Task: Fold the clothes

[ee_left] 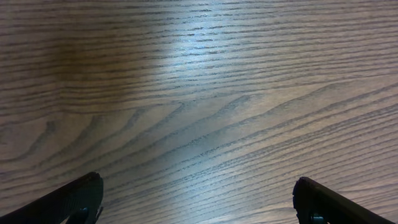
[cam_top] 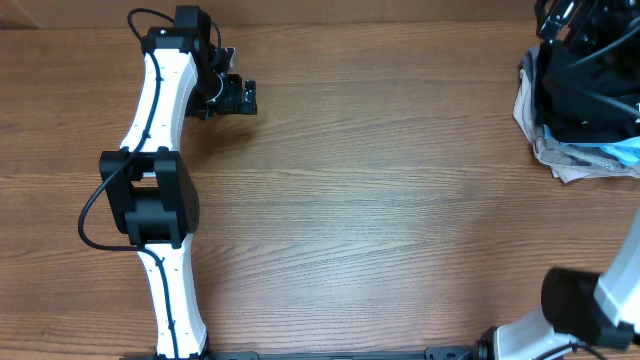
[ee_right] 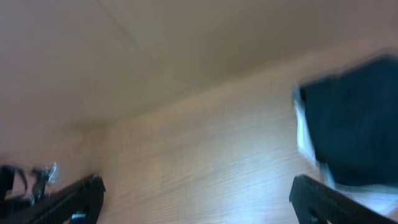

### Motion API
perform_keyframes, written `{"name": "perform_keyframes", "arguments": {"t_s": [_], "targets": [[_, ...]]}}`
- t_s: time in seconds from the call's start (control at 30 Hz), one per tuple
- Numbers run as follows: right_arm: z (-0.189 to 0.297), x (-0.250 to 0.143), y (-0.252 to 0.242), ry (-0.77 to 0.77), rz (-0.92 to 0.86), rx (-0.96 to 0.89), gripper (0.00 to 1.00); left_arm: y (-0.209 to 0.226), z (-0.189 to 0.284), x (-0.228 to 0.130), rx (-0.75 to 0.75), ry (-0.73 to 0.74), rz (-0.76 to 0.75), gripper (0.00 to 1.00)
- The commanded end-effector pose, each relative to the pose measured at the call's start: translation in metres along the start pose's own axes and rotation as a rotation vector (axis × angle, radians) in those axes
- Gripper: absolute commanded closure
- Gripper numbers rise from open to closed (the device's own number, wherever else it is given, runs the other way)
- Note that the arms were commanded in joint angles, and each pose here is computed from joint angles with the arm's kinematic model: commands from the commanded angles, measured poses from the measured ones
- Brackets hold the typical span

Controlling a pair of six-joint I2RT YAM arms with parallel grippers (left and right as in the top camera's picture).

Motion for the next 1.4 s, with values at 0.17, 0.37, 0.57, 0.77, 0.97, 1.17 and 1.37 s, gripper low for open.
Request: {"name": "perform_keyframes", "arguments": {"t_s": [0.17,0.37,0.57,0.77,0.97,1.17,1.37], "targets": [[0.055,0.001,0.009,-0.286,0.059,-0.017,0.0,-0.003,-0.002,0.0,-0.002,0.001,-0.016,0.0],[0.04,-0.053,-0.001,-0.356,0.072,0.005,0.0,-0.003,-0.002,0.0,-0.002,0.001,-0.016,0.0],[0.013,-0.131,-0.013,-0.44,0.092,0.032,0.0,-0.003,-0.002,0.0,-0.002,0.001,-0.016,0.0],[-0.005,-0.205,-0.021,-0.513,0.113,0.067,0.0,-0.003,-0.002,0.0,-0.002,0.001,-0.016,0.0],[-0.022,-0.268,-0.025,-0.542,0.13,0.089,0.0,-0.003,-0.002,0.0,-0.002,0.001,-0.016,0.0],[-0.032,-0.298,-0.027,-0.586,0.139,0.104,0.0,-0.003,-0.002,0.0,-0.002,0.001,-0.016,0.0],[-0.042,-0.317,-0.032,-0.613,0.13,0.117,0.0,-0.003,-0.002,0.0,-0.002,0.001,-0.016,0.0]]}}
Point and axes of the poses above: each gripper's point midway between its finger pads, its own z axis back along the fingers, its own y axis along the line the jaws close on, x = y × z, the point moved 5 cm from there along z, back along the fingers, and after that the axes turned 8 degrees about z, right-handed, at the moved point
